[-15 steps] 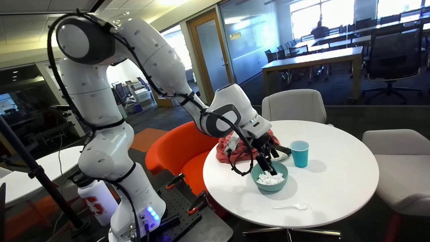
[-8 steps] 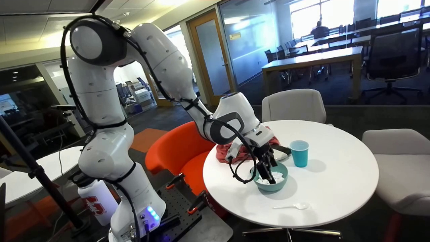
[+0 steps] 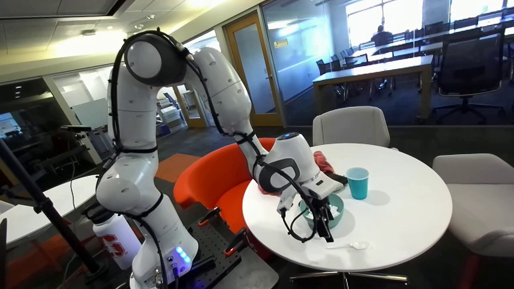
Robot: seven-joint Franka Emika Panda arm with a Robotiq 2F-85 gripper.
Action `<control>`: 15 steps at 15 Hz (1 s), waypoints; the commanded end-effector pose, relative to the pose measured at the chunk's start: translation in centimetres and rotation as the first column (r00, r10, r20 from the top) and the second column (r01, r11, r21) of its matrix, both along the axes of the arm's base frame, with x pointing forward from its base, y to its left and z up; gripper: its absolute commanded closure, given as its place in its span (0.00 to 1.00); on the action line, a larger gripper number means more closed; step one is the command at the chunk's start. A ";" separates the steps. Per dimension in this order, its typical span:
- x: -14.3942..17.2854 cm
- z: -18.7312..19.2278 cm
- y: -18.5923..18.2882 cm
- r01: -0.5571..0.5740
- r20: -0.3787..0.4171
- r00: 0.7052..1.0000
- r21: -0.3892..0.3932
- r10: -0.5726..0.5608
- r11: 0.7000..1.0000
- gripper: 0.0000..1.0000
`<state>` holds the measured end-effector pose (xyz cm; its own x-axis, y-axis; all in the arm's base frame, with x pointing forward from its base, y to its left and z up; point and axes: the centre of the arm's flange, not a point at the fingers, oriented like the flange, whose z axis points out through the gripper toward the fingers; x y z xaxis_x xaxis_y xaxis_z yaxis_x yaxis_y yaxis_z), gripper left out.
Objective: Use the spoon to stir the contents of the bowl
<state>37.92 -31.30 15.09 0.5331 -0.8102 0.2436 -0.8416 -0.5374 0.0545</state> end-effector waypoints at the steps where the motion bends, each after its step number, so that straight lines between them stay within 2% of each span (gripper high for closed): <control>1: 0.2 -2.6 -0.9 -0.027 0.025 0.999 -0.013 0.027 1.000 0.00; 10: 0.6 -6.3 -1.5 -0.071 0.023 0.997 -0.010 0.071 0.997 0.00; 12: 0.6 -7.0 -1.8 -0.073 0.019 0.997 -0.010 0.073 0.997 0.13; 14: 0.5 -7.4 -2.1 -0.081 0.017 0.997 -0.006 0.081 0.997 0.18; 15: 0.6 -7.7 -2.2 -0.082 0.020 0.996 -0.002 0.082 0.997 0.24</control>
